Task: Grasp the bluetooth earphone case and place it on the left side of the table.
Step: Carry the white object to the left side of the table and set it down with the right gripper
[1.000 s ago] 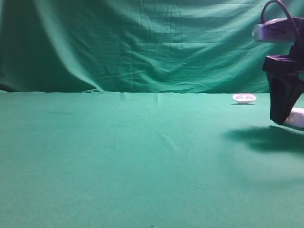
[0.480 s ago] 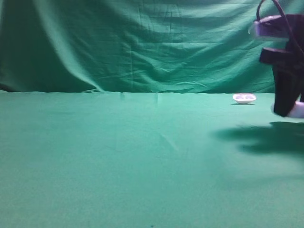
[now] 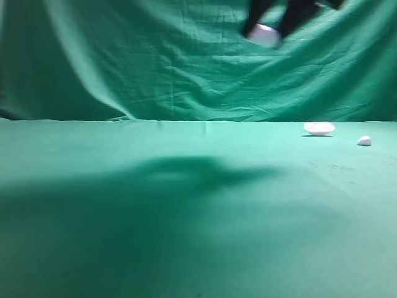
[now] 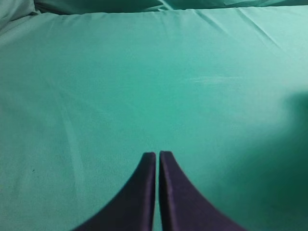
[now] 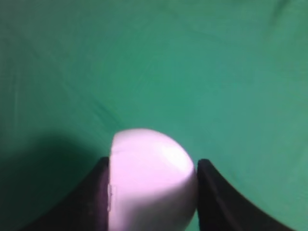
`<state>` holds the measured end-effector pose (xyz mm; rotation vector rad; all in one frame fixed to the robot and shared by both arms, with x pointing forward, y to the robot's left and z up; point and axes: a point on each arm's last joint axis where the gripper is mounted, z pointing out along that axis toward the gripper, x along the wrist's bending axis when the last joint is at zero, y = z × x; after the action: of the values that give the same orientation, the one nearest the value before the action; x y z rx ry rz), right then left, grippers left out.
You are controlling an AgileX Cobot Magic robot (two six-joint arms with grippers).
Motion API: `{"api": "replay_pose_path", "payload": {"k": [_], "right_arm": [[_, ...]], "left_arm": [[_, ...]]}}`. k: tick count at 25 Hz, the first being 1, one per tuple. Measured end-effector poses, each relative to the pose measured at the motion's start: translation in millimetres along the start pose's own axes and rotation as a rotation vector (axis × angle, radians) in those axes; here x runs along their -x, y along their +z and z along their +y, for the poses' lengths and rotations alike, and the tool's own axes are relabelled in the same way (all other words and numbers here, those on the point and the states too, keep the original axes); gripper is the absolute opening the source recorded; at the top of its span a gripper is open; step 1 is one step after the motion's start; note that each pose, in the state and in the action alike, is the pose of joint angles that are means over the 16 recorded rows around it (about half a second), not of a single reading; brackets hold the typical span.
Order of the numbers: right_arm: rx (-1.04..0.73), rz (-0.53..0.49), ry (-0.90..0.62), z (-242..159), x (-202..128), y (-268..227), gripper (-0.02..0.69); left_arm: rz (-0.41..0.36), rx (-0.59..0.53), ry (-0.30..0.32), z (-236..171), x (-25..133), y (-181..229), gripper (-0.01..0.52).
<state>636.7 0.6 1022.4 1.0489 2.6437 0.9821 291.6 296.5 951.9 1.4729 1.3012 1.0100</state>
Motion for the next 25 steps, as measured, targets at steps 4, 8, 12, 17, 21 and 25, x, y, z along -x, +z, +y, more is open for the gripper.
{"api": "replay_pose_path", "payload": {"k": [4, 8, 12, 17, 21, 25], "right_arm": [[0.018, 0.040, -0.081, 6.4, -32.7, 47.5, 0.328], [0.028, 0.061, -0.131, 2.4, -53.4, 85.3, 0.328], [0.037, 0.068, -0.158, -3.6, -64.0, 108.8, 0.334], [0.039, 0.069, -0.169, -7.9, -68.7, 119.5, 0.411], [0.048, 0.063, -0.188, -1.5, -70.5, 108.2, 0.490], [0.055, 0.050, -0.228, 12.3, -73.7, 77.9, 0.528]], "left_arm": [[0.000, 0.000, 0.000, 0.0, 0.0, 0.0, 0.000], [0.000, 0.000, 0.000, 0.0, 0.0, 0.0, 0.000], [0.000, 0.000, 0.000, 0.0, 0.0, 0.0, 0.000], [0.000, 0.000, 0.000, 0.0, 0.0, 0.0, 0.000], [0.000, 0.000, 0.000, 0.0, 0.0, 0.0, 0.000], [0.000, 0.000, 0.000, 0.0, 0.0, 0.0, 0.000]]}}
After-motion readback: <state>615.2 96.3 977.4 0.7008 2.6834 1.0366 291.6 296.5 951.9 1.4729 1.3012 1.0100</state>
